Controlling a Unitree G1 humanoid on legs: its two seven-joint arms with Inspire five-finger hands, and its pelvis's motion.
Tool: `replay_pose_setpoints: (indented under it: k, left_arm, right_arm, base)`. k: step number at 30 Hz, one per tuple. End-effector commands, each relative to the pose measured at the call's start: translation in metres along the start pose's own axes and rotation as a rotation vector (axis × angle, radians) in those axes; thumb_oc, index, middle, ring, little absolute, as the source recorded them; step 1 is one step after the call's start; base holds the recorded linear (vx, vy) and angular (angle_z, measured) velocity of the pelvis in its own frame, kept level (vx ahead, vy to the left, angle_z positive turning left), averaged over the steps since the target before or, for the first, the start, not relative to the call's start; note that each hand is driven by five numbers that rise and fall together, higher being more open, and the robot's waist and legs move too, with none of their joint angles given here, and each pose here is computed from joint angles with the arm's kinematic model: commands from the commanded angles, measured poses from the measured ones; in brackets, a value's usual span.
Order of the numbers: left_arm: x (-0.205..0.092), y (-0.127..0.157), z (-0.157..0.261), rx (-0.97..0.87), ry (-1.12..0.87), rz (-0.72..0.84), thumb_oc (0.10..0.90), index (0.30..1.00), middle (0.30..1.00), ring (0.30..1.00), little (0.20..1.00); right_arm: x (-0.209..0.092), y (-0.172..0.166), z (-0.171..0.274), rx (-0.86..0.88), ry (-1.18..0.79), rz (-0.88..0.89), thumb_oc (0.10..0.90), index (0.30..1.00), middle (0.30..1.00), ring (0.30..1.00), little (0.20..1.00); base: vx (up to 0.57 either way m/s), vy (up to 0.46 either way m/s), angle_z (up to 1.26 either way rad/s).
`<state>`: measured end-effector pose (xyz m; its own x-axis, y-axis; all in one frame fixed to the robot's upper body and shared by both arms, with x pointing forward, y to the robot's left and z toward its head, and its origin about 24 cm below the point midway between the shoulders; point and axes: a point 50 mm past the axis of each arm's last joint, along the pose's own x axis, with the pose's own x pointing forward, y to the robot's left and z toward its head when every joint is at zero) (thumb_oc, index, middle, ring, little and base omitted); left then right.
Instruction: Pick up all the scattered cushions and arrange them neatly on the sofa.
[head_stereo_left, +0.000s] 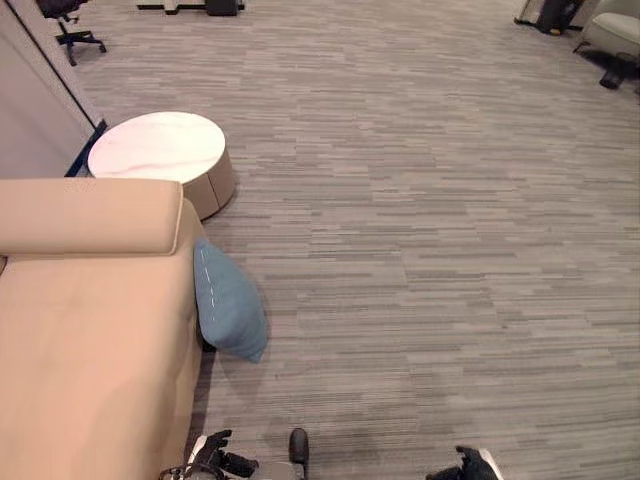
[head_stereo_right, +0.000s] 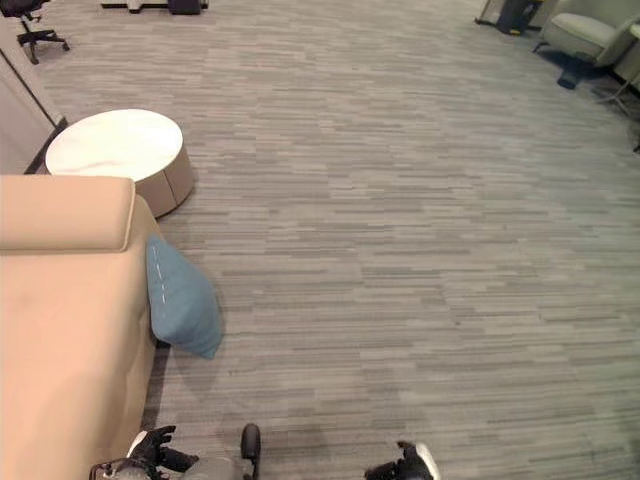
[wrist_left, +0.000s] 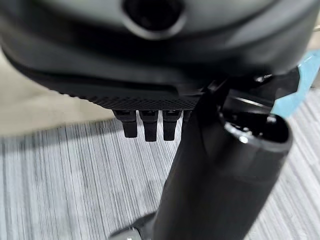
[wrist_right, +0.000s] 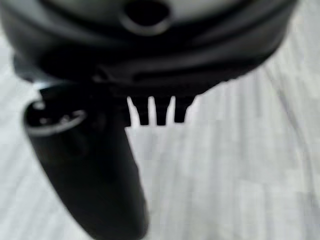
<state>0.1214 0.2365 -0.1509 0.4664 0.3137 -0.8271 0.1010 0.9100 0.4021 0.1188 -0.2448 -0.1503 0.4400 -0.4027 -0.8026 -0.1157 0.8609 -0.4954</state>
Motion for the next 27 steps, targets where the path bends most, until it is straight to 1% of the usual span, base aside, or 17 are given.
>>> replay_pose_setpoints:
  k: [1, 9, 14, 21, 27]
  left_arm:
    - [0.000, 0.000, 0.007, 0.012, -0.056, 0.013, 0.800, 0.900, 0.900, 0.900, 0.900]
    - [0.001, -0.001, 0.015, 0.038, -0.079, 0.008, 0.800, 0.900, 0.900, 0.900, 0.900]
    - [-0.001, -0.008, 0.001, 0.029, -0.022, -0.007, 0.800, 0.900, 0.900, 0.900, 0.900]
    - [-0.001, -0.016, 0.010, 0.012, -0.045, -0.029, 0.800, 0.900, 0.900, 0.900, 0.900]
    - [-0.002, -0.019, 0.006, 0.032, -0.032, -0.040, 0.800, 0.900, 0.900, 0.900, 0.900]
  right_arm:
    - [0.006, -0.026, 0.013, -0.026, -0.049, -0.074, 0.800, 0.900, 0.900, 0.900, 0.900]
    - [0.006, -0.027, 0.013, -0.005, -0.050, -0.076, 0.800, 0.900, 0.900, 0.900, 0.900]
    - [0.004, -0.025, -0.001, -0.013, -0.007, -0.065, 0.800, 0.900, 0.900, 0.900, 0.900]
    - [0.005, -0.033, -0.002, 0.017, 0.000, -0.099, 0.800, 0.900, 0.900, 0.900, 0.900]
    - [0.004, -0.032, -0.013, 0.021, 0.037, -0.098, 0.800, 0.900, 0.900, 0.900, 0.900]
  base:
    - [0.21, -0.003, 0.51]
    - [0.24, -0.115, 0.39]
    - [0.31, -0.219, 0.52]
    - [0.12, -0.235, 0.37]
    - [0.19, -0.074, 0.62]
